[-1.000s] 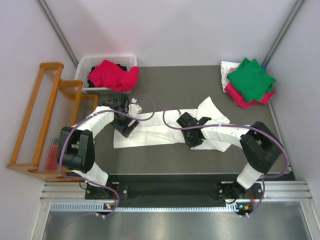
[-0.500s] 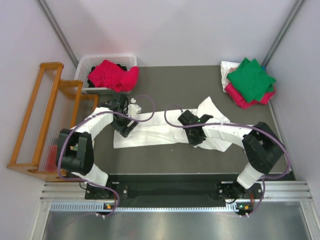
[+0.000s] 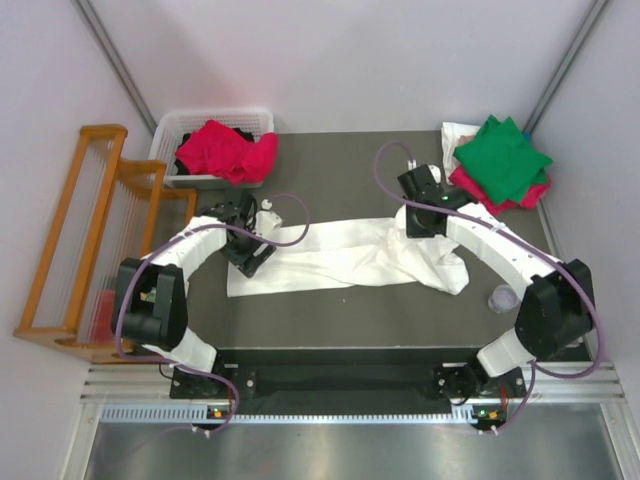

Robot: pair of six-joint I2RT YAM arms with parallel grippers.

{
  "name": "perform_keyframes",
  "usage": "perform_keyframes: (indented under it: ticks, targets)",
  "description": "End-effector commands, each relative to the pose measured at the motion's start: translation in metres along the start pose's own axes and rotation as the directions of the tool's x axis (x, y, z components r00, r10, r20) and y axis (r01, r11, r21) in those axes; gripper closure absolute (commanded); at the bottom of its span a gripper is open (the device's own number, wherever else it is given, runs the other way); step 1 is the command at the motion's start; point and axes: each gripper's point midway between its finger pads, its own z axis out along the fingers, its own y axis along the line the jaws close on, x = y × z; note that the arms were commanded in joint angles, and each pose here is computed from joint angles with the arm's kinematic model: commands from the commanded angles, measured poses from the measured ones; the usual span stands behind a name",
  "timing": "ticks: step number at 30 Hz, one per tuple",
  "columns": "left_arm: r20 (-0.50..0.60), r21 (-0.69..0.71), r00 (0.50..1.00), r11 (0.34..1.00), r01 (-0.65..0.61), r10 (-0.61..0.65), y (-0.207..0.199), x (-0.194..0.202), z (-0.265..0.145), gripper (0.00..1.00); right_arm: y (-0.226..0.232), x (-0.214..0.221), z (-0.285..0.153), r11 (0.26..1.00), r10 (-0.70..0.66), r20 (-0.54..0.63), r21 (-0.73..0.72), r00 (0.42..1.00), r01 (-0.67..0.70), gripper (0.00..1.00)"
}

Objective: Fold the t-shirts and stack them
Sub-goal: Fold the tshirt

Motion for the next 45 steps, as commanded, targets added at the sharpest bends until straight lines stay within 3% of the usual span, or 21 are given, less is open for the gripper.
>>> perform_keyframes:
  ticks: [1,6,13,24,34,39,41,42,43,45]
  targets:
    - [0.056,-0.037,0.998,0.999,-0.016,0.018,0.006,-0.010,-0.013,0.16,0.001,-0.003,0.022,0.999,-0.008,-0.029,0.033,1.000,0.009,1.00]
    - [0.053,-0.036,0.998,0.999,-0.023,0.025,0.005,-0.008,-0.013,0.16,-0.008,-0.011,0.049,0.995,0.000,-0.041,0.104,0.999,0.004,1.00]
    - [0.053,-0.036,0.998,0.999,-0.028,0.030,0.004,-0.006,-0.013,0.16,-0.058,-0.042,0.064,0.956,0.054,0.008,0.287,0.999,-0.054,1.00]
    - [0.045,-0.032,0.998,0.999,-0.031,0.033,0.002,-0.002,-0.010,0.16,-0.067,-0.047,0.098,0.956,0.105,-0.028,0.277,0.994,-0.094,1.00]
    - [0.044,-0.031,0.998,0.999,-0.033,0.034,0.003,-0.004,-0.013,0.16,-0.094,-0.046,0.132,0.910,0.105,-0.067,0.408,0.992,-0.068,1.00]
    - [0.045,-0.031,0.998,0.999,-0.034,0.036,0.003,-0.004,-0.014,0.16,-0.116,-0.061,0.140,0.875,0.158,-0.046,0.469,0.986,-0.118,1.00]
    - [0.046,-0.032,0.998,0.999,-0.033,0.034,0.003,-0.004,-0.015,0.16,-0.118,-0.065,0.141,0.875,0.171,-0.035,0.464,0.985,-0.136,0.84]
    - [0.045,-0.032,0.998,0.999,-0.031,0.033,0.003,-0.004,-0.015,0.16,-0.116,-0.064,0.141,0.879,0.172,-0.043,0.458,0.984,-0.134,0.71]
    - [0.046,-0.032,0.998,0.999,-0.033,0.034,0.003,-0.004,-0.015,0.16,-0.115,-0.064,0.141,0.879,0.174,-0.046,0.458,0.984,-0.134,0.48]
    - [0.046,-0.032,0.998,0.999,-0.031,0.033,0.004,-0.004,-0.014,0.16,-0.115,-0.061,0.138,0.881,0.177,-0.052,0.453,0.983,-0.135,0.31]
